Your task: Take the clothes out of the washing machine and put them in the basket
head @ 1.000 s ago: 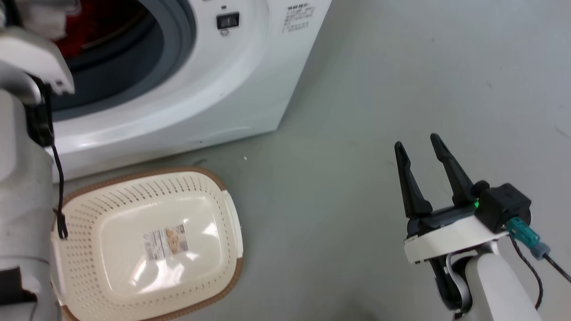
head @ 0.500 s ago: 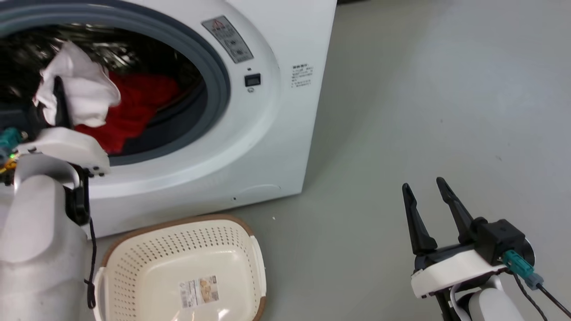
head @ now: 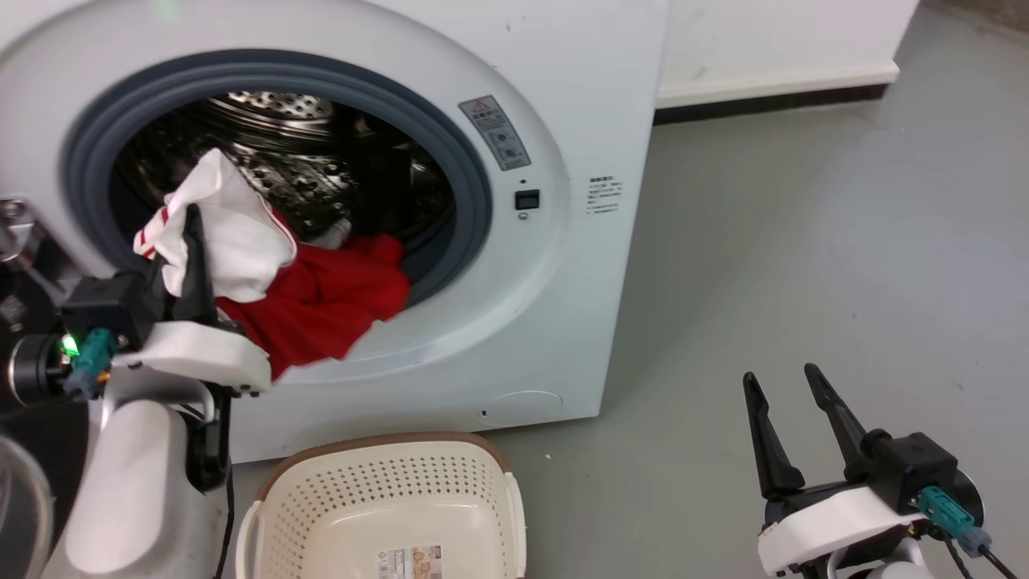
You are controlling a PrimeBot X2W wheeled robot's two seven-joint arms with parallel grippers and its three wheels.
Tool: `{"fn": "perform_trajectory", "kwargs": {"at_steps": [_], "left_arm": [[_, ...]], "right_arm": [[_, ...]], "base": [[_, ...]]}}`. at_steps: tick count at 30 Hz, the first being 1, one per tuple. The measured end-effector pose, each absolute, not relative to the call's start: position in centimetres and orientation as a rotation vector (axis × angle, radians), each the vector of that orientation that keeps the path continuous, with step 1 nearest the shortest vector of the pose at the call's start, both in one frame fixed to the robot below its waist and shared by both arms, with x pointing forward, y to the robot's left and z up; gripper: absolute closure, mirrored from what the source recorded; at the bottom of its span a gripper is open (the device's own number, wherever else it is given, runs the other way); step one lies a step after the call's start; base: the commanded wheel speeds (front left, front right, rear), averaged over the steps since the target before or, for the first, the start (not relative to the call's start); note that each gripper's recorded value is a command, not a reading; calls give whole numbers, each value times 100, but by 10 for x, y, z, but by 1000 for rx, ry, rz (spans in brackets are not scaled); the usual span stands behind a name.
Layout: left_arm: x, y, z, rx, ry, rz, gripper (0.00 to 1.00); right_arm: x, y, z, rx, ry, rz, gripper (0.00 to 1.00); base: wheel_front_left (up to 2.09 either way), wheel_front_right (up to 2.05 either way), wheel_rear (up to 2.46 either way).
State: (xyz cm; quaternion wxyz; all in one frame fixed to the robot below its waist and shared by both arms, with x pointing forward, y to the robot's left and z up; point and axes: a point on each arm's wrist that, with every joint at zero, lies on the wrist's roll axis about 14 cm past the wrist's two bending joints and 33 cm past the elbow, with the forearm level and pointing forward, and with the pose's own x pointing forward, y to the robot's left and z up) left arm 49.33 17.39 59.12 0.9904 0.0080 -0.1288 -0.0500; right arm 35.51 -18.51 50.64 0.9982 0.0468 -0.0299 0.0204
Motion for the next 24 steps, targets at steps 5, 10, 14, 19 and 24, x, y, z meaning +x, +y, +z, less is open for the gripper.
{"fn": "perform_trajectory", "kwargs": {"at_steps": [5,10,14,19,24], "left_arm": [[463,172,604,7,-314,-104,100],[423,160,603,-9,-316,-119,100],[403,156,586,-32,-256,-119,100],[383,154,548,-81,-127,-92,100],[377,156,499,-113,13,-57,100]], "right_arm": [[354,-175,512,90,-68,75,0],[355,-161,517,90,-74,116,0],[356,-155,513,92,-56,135,0],[361,-152,508,90,-37,144,0],[372,-147,502,89,-18,159,0]], "base": [[0,0,0],[0,0,0],[0,0,0],[0,0,0],[0,0,0]]}}
